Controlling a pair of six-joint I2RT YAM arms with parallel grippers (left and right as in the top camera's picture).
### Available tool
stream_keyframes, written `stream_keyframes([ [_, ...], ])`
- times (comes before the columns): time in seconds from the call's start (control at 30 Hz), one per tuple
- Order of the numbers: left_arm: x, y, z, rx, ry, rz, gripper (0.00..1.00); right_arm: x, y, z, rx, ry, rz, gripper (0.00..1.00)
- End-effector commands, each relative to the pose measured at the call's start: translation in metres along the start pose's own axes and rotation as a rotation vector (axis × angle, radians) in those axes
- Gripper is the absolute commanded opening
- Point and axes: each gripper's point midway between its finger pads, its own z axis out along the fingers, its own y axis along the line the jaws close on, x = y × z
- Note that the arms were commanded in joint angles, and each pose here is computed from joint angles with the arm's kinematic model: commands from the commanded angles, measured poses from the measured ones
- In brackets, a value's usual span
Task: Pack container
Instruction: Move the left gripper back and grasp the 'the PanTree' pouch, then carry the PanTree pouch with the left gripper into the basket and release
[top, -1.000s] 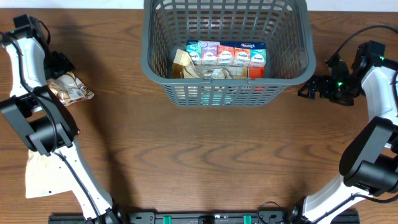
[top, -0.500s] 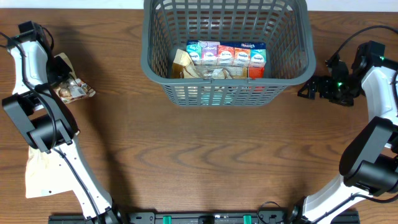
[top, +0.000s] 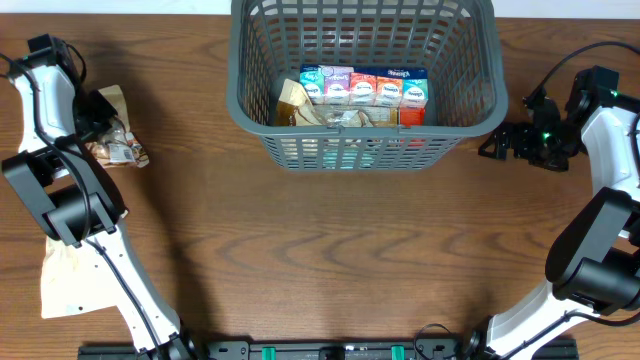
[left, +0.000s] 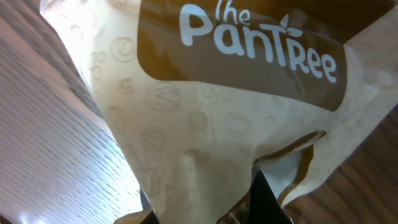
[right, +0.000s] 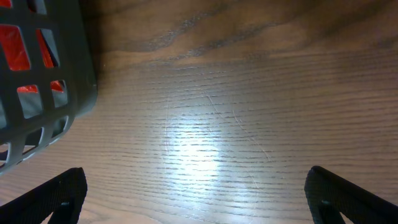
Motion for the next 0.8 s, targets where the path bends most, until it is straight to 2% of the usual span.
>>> stream_keyframes([
  [0.0,-0.001,-0.017,-0.048,0.071,-0.064,0.065,0.06,0.000,0.002,0.000,-0.004,0.000,0.005,0.99],
  [0.17,-0.003,-0.039,-0.140,0.131,-0.253,0.212,0.06,0.001,0.000,0.000,0.007,0.002,0.005,0.99],
  [0.37,0.027,-0.072,-0.272,0.227,-0.529,0.401,0.06,0.001,0.000,0.000,0.007,0.003,0.005,0.99],
  [0.43,0.044,-0.084,-0.313,0.266,-0.626,0.466,0.06,0.002,0.001,0.000,0.006,0.006,0.006,0.99],
  [0.57,0.096,-0.120,-0.392,0.362,-0.824,0.698,0.06,0.004,0.001,0.000,0.004,0.016,0.009,0.99],
  [0.67,0.140,-0.148,-0.432,0.428,-0.941,0.896,0.06,0.006,0.002,0.000,0.002,0.024,0.012,0.99],
  [0.77,0.188,-0.180,-0.451,0.486,-1.011,1.145,0.05,0.007,0.002,0.000,0.001,0.029,0.013,0.99],
])
